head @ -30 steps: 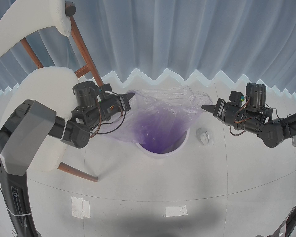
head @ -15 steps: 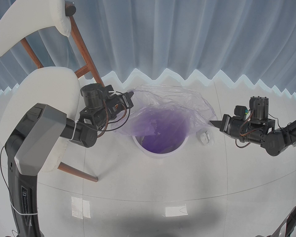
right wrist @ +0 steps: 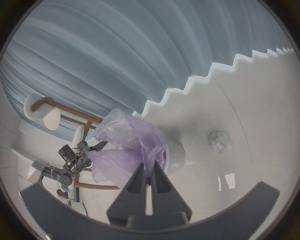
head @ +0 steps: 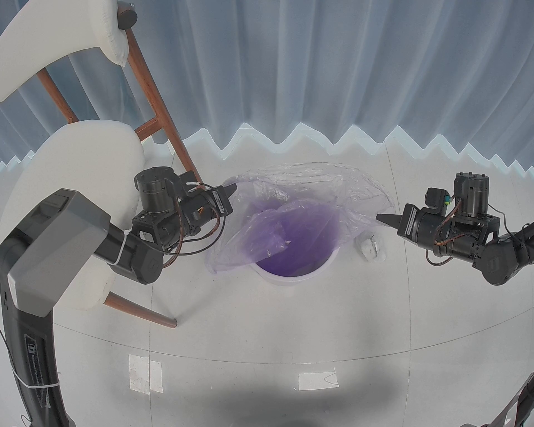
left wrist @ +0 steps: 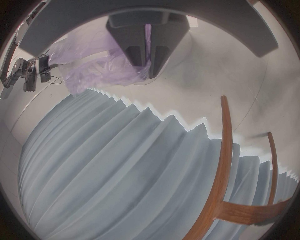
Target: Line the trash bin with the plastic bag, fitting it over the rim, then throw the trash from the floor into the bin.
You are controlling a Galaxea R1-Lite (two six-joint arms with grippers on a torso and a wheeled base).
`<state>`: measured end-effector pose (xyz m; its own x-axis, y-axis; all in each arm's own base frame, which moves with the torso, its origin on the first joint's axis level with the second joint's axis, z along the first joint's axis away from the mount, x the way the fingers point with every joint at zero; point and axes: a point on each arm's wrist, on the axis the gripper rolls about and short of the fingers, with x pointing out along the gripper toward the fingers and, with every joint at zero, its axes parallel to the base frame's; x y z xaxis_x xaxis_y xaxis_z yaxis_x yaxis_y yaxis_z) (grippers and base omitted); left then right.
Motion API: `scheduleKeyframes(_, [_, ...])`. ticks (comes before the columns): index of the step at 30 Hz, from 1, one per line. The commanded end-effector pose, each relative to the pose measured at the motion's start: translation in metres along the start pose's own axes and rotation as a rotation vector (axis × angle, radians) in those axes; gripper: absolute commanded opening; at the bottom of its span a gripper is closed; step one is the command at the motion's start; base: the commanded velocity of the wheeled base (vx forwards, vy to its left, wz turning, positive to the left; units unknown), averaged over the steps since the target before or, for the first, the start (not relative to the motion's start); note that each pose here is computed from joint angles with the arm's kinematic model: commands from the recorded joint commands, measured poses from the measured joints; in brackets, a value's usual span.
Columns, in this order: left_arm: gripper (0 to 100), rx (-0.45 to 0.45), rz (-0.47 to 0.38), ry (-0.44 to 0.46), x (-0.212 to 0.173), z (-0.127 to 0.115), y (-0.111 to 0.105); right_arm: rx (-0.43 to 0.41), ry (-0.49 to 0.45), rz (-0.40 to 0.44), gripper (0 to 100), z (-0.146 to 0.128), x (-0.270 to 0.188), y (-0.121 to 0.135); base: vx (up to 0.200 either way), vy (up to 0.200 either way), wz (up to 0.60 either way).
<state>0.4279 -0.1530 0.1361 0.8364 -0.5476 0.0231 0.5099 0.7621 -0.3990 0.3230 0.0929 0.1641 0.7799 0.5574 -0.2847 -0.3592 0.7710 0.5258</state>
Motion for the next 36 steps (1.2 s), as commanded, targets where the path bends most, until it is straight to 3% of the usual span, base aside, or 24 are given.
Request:
scheduleKeyframes(1, [0, 0.008, -0.023, -0.021, -0.015, 0.018, -0.015, -0.009, 0.020, 0.016, 0, -0.007, 0.000, 0.007, 0.000, 0.000, 0.00])
scheduleKeyframes(15, [0, 0.001, -0.027, 0.008, -0.021, 0.007, -0.022, -0.040, 0.024, 0.001, 0, -0.010, 0.001, 0.007, 0.000, 0.000, 0.00])
scheduleKeyframes(29, [0, 0.009, -0.040, -0.011, -0.020, 0.005, -0.023, -0.043, 0.039, 0.008, 0, -0.015, 0.002, 0.009, 0.200, 0.000, 0.00])
scheduleKeyframes(36, [0, 0.007, -0.038, -0.014, -0.013, -0.002, -0.045, -0.061, 0.038, -0.037, 0, -0.014, 0.004, 0.000, 0.029, 0.000, 0.00])
